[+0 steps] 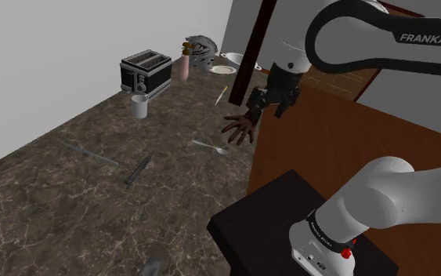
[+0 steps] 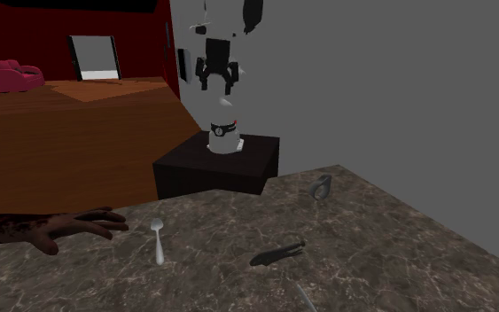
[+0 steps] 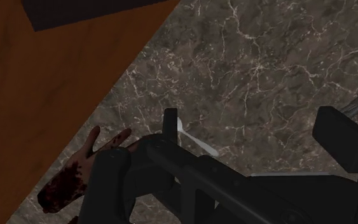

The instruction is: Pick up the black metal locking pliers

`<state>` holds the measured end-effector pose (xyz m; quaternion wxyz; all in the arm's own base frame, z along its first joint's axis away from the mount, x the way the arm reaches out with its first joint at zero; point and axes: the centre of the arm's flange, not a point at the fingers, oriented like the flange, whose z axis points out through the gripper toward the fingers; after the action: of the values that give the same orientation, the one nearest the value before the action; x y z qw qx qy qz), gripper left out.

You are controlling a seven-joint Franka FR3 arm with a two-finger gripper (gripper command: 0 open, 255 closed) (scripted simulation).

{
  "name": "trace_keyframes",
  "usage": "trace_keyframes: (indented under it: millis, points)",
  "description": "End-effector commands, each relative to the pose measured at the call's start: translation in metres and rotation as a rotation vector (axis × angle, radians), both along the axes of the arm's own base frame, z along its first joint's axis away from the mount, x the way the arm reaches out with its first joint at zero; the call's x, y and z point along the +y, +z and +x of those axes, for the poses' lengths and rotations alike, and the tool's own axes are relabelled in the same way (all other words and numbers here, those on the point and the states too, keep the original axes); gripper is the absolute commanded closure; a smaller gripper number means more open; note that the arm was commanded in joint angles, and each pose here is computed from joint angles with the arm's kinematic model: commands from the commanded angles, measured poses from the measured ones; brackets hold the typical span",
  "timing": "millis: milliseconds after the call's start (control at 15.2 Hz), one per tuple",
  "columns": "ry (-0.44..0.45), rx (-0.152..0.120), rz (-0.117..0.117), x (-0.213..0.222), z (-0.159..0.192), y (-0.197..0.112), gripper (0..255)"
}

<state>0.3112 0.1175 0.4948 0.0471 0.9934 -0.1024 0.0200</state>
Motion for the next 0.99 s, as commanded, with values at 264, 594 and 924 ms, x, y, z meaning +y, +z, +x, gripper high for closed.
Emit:
trace_keyframes:
  millis: [264,594,924]
  points:
    - [-0.107,-0.024,0.003,0.052,0.023,-0.057,0]
    - [-0.194,-0.042,0.004,0.093,0.046,-0.103,0]
    - [-0.280,-0.060,0.005,0.131,0.075,-0.149,0]
